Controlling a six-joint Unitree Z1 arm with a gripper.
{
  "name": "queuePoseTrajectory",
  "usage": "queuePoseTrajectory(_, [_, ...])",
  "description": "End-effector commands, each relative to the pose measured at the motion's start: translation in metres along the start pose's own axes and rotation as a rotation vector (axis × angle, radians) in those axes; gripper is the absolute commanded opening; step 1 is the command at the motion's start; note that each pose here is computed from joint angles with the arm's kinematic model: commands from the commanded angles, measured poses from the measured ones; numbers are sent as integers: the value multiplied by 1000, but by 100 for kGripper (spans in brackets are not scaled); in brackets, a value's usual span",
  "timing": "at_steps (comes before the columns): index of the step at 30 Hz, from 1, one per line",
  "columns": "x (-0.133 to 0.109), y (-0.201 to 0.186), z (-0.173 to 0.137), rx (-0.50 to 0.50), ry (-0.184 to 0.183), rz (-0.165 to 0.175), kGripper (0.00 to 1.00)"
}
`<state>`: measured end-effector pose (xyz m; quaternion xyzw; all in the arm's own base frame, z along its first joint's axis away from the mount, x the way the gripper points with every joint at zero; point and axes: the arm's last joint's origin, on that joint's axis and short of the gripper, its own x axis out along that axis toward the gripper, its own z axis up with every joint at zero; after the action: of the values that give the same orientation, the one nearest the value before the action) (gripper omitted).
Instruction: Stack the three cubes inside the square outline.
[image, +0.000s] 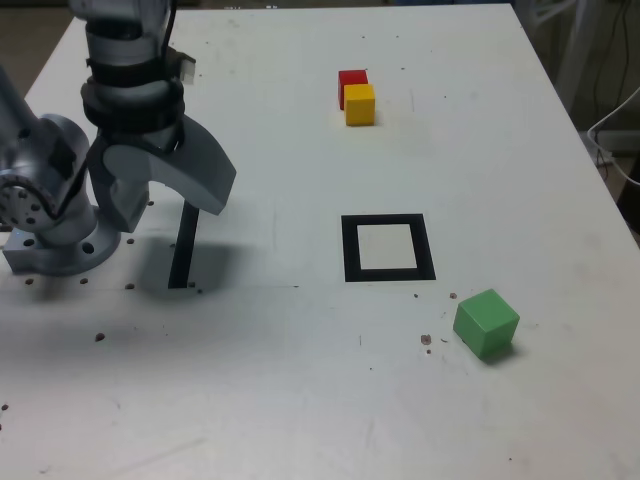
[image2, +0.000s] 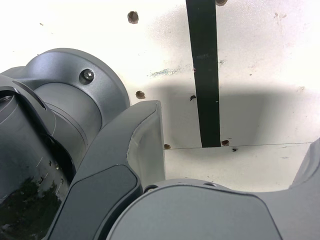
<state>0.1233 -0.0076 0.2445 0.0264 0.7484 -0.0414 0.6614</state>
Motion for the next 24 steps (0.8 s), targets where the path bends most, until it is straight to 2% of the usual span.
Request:
queuePoseTrajectory(1, [1,0,-2,-1,8,0,99])
queuePoseTrajectory(11, [-4,-1,2,-1,23,-10,99])
queuePoseTrajectory(17, [-30,6,16,-15,2,25,99])
queuePoseTrajectory(24, [-59,35,53,-12,32,33,99])
